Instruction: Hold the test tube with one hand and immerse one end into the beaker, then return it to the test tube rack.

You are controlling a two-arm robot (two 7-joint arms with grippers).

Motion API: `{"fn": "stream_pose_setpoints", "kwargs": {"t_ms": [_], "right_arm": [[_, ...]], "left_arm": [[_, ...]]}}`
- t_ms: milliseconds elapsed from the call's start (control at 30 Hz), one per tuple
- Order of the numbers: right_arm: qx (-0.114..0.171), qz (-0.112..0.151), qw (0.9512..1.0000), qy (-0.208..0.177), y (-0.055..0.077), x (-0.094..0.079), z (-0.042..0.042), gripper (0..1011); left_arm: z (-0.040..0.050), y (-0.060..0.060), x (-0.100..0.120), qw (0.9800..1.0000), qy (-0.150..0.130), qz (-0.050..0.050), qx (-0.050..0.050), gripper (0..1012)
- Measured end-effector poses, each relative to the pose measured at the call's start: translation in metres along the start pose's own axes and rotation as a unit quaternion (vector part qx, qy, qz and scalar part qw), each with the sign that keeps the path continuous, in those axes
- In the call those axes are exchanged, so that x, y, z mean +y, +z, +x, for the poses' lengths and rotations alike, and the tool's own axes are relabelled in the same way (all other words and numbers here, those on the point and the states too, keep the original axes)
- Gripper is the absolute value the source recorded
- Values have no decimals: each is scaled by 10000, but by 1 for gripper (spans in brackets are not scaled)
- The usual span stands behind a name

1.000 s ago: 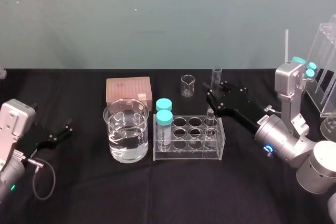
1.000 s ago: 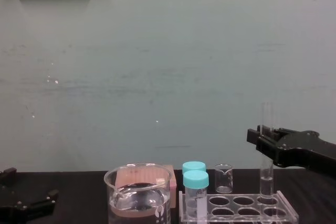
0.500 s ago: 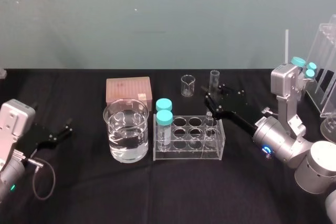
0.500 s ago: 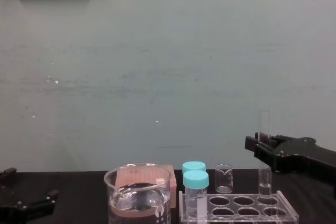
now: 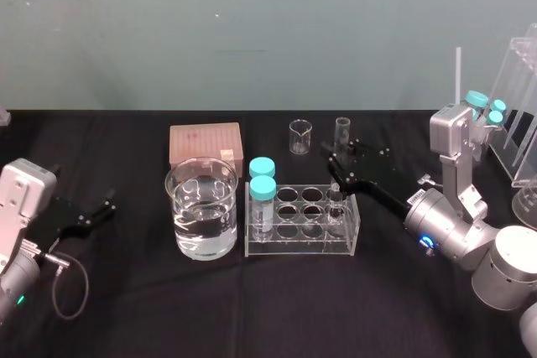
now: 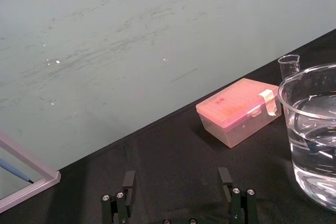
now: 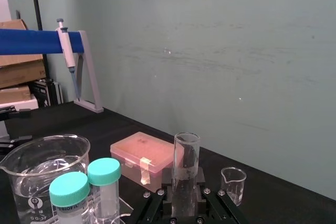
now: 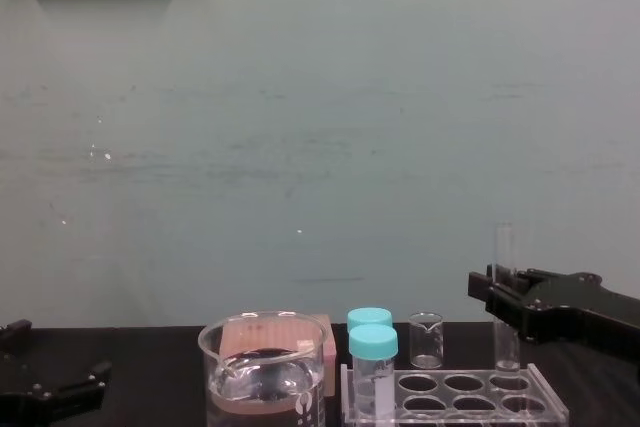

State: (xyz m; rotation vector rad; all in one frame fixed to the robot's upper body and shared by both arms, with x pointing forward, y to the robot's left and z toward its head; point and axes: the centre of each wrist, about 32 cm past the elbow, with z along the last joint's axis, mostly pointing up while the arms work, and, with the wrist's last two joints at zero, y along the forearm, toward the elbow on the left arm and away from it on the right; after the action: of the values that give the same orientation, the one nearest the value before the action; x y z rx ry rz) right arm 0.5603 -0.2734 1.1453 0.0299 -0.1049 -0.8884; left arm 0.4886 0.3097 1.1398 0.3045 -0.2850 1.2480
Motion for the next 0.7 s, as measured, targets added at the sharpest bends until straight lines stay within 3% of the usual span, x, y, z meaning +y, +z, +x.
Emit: {"fn": "stream_pose_setpoints", "kwargs": {"t_ms": [700], "right_arm": [[-27,-46,10000,15,-4,5,6,242]], "left_arm": [[0,0,0,10000,0,0,0,1000]]}}
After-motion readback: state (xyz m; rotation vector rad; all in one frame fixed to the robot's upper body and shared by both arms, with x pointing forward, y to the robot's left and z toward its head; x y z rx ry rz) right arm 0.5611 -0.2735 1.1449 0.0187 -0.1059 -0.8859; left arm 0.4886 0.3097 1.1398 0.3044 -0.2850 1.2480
